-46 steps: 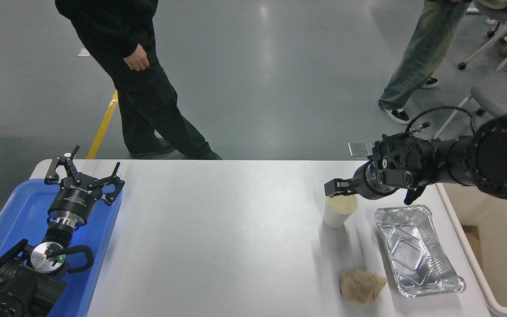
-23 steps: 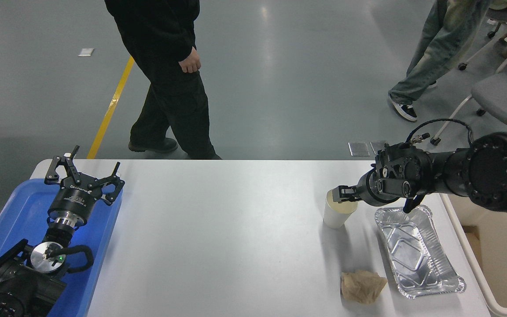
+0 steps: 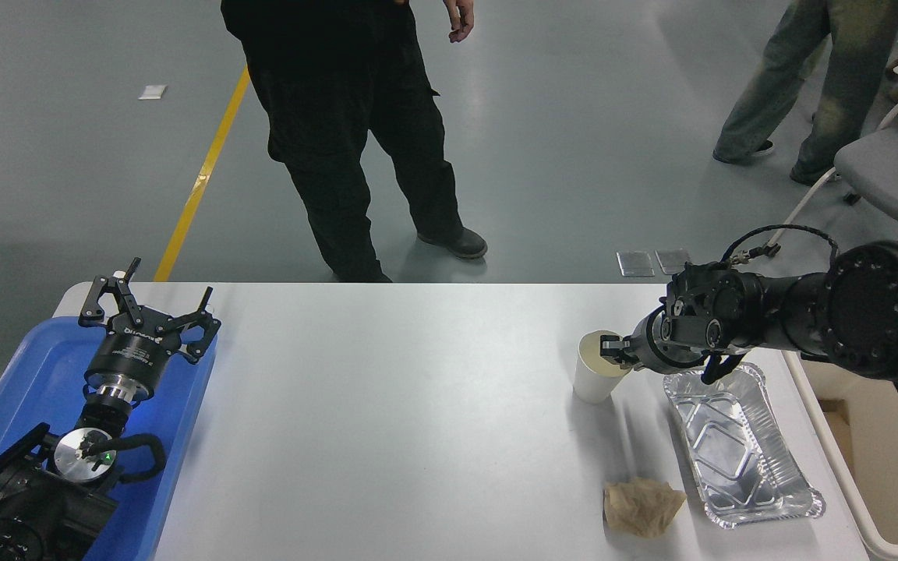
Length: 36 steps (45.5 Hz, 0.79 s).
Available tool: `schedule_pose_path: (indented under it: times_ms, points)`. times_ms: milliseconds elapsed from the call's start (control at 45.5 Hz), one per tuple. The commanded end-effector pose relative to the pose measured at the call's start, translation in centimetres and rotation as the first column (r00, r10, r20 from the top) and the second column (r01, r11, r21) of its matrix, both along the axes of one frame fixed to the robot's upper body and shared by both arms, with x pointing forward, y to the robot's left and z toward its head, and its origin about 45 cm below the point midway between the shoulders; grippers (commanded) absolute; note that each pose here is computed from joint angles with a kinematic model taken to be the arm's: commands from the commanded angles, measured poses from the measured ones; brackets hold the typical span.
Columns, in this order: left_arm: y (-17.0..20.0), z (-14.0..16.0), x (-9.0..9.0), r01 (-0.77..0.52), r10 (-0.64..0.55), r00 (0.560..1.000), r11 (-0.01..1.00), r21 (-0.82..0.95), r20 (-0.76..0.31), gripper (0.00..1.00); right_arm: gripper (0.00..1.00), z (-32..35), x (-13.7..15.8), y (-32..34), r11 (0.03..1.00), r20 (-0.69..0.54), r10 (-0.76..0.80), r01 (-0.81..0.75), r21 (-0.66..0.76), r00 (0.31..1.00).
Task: Pick up paper cup place in dustbin
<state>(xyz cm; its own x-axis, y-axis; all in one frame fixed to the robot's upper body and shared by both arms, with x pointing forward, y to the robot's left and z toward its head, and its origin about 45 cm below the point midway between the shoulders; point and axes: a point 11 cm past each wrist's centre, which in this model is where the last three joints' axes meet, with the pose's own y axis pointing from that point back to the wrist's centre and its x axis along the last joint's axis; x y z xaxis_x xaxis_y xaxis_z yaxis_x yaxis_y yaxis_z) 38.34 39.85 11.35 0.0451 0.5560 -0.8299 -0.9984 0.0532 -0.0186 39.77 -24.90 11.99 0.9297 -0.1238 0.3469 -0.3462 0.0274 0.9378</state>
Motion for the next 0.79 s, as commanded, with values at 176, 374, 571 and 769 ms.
schedule_pose_path:
  times_ms: [176, 374, 571, 769]
  points:
    - [0.0, 0.0, 0.0, 0.0, 0.0, 1.0, 1.0, 0.0, 0.0, 0.99, 0.0, 0.9, 0.5, 0.1, 0.994, 0.012, -0.091, 0.09, 0.062, 0.996]
    - [-0.1, 0.0, 0.0, 0.002, -0.002, 1.0, 1.0, 0.0, -0.001, 0.99, 0.0, 5.9, 0.3, -1.4, 0.988, -0.027, -0.122, 0.124, 0.093, 0.992]
    - [0.0, 0.0, 0.0, 0.0, 0.0, 1.0, 1.0, 0.0, 0.0, 0.99, 0.0, 12.9, -0.5, -0.8, 0.986, -0.123, -0.079, 0.096, 0.137, 0.989]
    - [0.0, 0.0, 0.0, 0.0, 0.0, 1.0, 1.0, 0.0, 0.0, 0.99, 0.0, 18.8, -1.8, 1.1, 0.985, -0.23, 0.019, 0.022, 0.174, 0.973]
